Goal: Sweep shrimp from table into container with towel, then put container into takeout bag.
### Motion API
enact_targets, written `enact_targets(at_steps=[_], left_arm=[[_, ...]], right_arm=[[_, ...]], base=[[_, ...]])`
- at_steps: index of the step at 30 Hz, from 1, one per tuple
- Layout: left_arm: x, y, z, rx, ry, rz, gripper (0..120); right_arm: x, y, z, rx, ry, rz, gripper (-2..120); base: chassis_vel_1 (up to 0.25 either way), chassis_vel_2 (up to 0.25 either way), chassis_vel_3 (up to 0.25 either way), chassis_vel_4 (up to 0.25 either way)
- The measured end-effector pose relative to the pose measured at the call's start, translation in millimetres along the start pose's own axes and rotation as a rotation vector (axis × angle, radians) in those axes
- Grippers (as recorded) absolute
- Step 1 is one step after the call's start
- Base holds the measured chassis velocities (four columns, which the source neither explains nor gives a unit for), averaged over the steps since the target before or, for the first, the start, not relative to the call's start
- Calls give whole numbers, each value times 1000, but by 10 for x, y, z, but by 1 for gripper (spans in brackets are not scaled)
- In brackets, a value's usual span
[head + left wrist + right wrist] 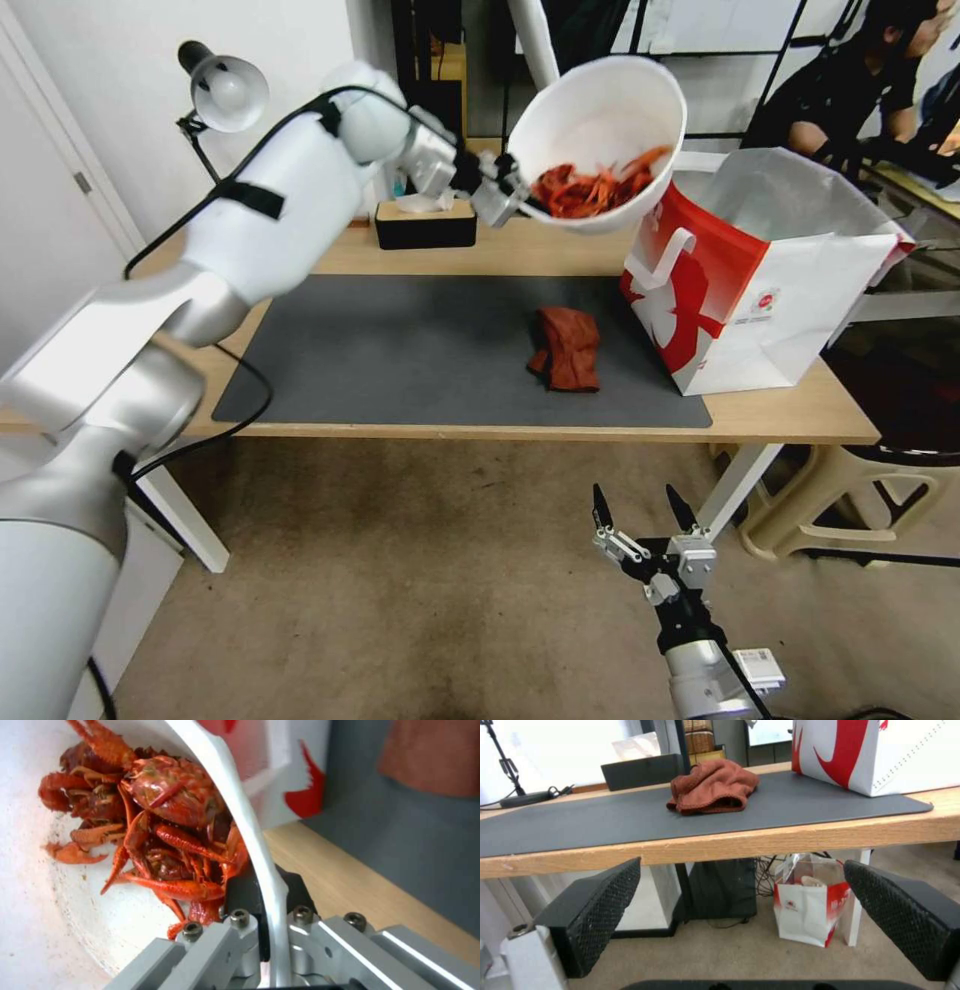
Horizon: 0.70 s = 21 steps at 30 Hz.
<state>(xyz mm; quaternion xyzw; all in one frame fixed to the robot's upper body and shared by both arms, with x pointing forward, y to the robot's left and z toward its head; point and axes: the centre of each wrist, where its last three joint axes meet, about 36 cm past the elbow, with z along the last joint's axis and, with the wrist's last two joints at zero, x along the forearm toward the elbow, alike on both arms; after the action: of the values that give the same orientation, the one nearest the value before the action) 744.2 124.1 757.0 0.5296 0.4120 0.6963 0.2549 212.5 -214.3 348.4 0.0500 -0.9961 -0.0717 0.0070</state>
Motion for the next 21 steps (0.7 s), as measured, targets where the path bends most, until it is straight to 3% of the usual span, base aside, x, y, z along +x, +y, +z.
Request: enact_targets(at_steps=[4,5,8,12,15,21], left_arm=[[-195,268,-54,-4,-19,-51,0],[-195,268,-54,-4,-19,-51,0],[-413,509,-174,-15,-50,-85,0],[-609,682,-295,-32,-71,-96,0],[-752,783,-372,-52,-78,-90,0],[-769,767,-318,-56,-53,-72,0]], right_arm=[[7,4,3,0,-1,-2,100],[7,4,3,0,-1,-2,100],[16,23,33,-3,1,-3,100],[17,24,50,-4,3,-3,100],[14,11,55,-1,2,-1,100],[10,-1,68,-1,2,2,100]], base=[[0,0,0,0],[0,0,0,0],[0,0,0,0],[0,0,0,0],[0,0,0,0],[0,0,0,0]])
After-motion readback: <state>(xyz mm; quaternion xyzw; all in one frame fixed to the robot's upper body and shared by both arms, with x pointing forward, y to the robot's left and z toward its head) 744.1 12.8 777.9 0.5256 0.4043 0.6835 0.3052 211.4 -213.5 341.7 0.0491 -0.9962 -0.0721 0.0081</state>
